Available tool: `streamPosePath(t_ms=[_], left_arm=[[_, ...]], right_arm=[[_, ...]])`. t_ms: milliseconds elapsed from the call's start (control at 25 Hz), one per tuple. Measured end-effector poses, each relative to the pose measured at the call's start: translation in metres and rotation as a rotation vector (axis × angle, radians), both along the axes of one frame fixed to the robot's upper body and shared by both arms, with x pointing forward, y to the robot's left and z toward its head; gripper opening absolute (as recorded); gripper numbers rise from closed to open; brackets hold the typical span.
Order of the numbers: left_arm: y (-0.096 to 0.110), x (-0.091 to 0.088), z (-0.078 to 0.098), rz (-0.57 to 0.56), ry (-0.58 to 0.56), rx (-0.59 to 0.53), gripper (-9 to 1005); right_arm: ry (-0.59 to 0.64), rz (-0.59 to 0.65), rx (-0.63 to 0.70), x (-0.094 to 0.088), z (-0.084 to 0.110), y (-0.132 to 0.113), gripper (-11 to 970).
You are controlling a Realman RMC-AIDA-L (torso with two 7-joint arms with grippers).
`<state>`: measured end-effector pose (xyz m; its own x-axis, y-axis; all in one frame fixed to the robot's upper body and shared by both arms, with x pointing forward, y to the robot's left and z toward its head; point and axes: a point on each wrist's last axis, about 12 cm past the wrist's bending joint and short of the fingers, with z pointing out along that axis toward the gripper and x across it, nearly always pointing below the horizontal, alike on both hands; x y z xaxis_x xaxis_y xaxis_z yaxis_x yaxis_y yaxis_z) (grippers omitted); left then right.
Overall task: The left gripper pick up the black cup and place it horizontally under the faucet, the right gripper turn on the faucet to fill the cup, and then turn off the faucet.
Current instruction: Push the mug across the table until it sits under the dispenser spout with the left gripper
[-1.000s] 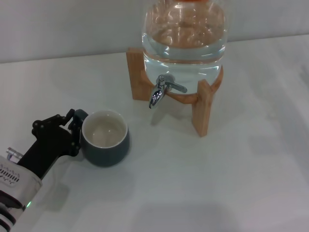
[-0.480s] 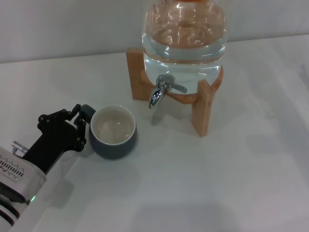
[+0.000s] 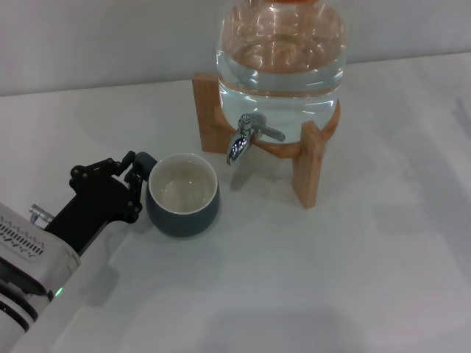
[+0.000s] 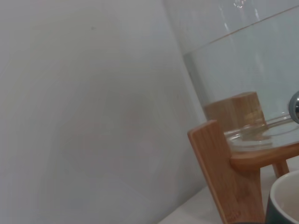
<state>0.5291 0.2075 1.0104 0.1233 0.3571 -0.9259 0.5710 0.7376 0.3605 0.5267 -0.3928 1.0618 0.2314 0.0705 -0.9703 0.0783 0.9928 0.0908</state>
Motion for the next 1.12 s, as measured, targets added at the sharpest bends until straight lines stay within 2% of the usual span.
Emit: streamPosePath(t_ms=[1120], left_arm=[[-0.021,0.019,0.006,-0.093,0.054,0.036,85]], right_arm=[[-0.004,0.024,-0.001,0.005,0.001,0.006,854]])
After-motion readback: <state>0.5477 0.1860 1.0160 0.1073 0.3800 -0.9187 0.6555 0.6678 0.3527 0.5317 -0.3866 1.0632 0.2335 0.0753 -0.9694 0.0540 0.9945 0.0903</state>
